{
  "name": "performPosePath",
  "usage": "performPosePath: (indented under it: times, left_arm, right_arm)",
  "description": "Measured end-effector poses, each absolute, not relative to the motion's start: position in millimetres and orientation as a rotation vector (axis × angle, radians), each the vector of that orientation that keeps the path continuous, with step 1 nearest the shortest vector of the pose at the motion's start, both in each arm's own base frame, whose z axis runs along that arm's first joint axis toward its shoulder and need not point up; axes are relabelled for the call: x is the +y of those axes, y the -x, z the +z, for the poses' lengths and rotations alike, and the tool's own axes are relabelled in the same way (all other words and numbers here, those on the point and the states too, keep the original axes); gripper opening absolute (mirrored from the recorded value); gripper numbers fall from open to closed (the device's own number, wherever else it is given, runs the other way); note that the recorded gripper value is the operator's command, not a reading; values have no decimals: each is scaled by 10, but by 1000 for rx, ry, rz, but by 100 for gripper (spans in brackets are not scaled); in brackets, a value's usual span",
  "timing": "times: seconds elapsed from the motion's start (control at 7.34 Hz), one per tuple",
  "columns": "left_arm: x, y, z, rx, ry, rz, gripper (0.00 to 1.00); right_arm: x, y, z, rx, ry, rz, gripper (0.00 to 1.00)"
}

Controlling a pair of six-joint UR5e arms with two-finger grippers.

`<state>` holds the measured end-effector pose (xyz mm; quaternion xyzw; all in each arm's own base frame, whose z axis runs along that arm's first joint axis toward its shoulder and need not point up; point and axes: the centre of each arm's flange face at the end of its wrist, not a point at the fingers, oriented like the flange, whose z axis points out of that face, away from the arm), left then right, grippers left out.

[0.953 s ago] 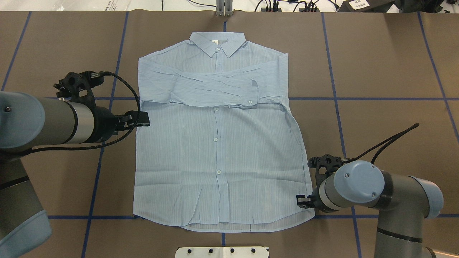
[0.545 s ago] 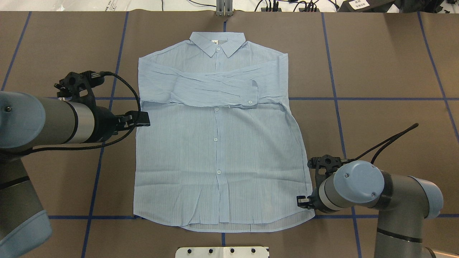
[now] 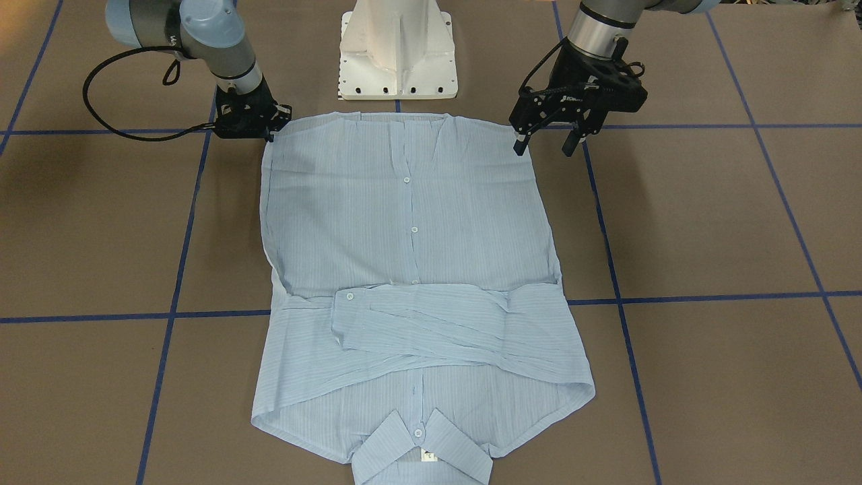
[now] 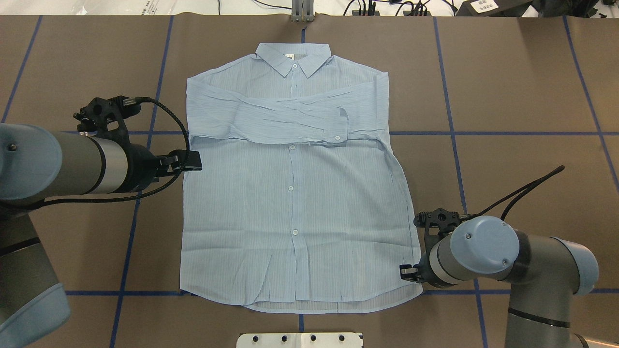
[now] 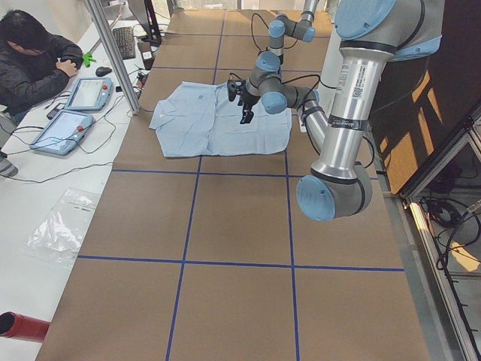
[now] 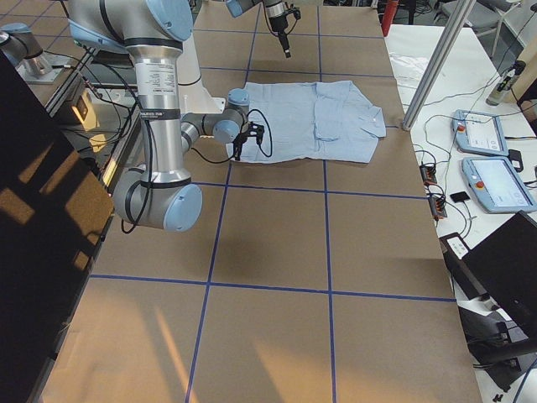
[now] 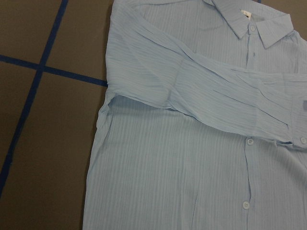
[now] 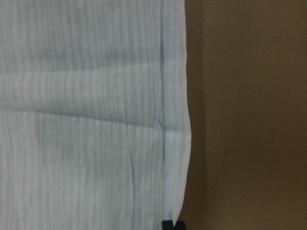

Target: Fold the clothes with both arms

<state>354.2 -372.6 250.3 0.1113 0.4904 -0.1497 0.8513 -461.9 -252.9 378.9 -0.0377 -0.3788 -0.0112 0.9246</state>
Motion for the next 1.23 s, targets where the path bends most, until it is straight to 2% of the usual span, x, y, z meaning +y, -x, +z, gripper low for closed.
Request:
performPosePath:
  times: [0.27,0.54,0.82,0.95,1.23]
  left_arm:
    - [-3646,-3599,2570,1023,-206,-321,95]
    - [-3094,-4035,2869,958,-87,-327,94]
    - [-2461,-4442,3096,874,13,-317,86]
    - [-2261,-4564,3159,847,44,-309,81]
    - [-2097,-4699,3269,801,67,-299,79]
  right_arm:
    - [-2534,4610,3673,-800,69,-24,0]
    - [-2532,4585,3592,-815,57,-24,0]
    - [-2533,4565,3544,-824,51,-23,0]
    - [-2543,4553,3532,-827,49,-21,0]
    - [-2559,4528,3503,-833,44,-17,0]
